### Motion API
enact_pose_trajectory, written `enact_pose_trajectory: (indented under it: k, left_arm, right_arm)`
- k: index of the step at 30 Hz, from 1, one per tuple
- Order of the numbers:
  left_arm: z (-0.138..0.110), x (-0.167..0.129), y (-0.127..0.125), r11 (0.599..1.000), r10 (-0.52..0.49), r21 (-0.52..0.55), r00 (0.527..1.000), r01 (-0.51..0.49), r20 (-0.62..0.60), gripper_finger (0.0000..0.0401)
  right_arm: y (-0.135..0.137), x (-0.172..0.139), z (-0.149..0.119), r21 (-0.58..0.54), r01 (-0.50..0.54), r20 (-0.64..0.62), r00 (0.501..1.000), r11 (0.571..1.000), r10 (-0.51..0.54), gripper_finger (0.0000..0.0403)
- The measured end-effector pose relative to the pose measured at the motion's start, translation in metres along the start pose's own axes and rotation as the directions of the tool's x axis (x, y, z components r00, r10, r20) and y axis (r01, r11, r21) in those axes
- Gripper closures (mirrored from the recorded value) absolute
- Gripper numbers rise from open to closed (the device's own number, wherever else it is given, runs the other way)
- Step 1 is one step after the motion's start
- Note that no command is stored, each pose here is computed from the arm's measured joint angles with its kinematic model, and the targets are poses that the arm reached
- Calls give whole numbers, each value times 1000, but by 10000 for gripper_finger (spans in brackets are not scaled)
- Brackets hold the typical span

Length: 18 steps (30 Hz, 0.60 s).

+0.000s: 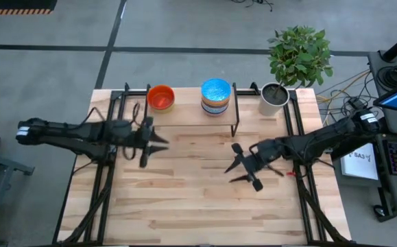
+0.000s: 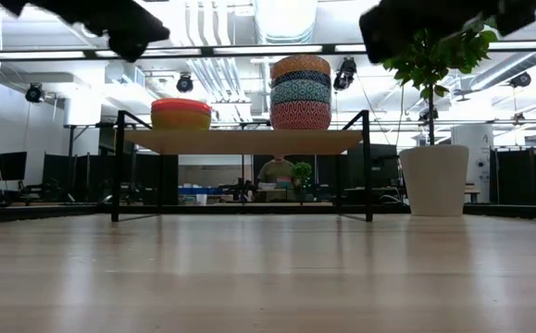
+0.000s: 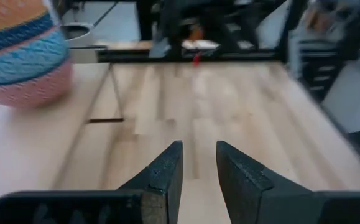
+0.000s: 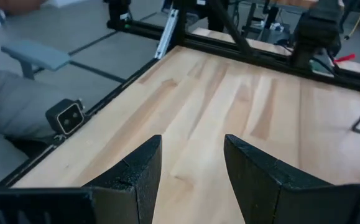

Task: Place and stack bowls onto a shelf
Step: Return to Home Position

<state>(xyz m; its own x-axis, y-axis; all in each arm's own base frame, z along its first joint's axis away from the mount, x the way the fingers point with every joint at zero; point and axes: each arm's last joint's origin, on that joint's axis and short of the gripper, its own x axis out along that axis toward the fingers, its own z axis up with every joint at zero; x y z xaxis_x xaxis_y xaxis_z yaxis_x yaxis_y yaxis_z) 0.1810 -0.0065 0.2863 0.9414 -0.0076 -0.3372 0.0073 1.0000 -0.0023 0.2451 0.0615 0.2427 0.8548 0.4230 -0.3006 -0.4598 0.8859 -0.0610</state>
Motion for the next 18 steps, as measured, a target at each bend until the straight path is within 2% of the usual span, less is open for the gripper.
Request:
enact_pose_trajectory:
  k: [3, 8, 13, 18]
  left_arm:
    - [-22, -8, -8, 998, -49, -25, 996, 51, 76, 321]
    - [-54, -19, -6, 996, -44, -70, 985, 56, 169, 321]
    - [-75, -32, -5, 994, -48, -84, 972, 69, 228, 324]
    - [-93, -42, -4, 990, -71, -95, 954, 103, 292, 325]
  right_arm:
    - [-17, -10, -9, 35, 6, 19, 1000, 999, -7, 239]
    - [-37, -28, -32, 82, 40, 6, 999, 996, -41, 239]
    - [-39, -45, -50, 139, 74, -2, 997, 988, -74, 239]
    - [-33, -60, -56, 122, 92, 43, 994, 988, -98, 239]
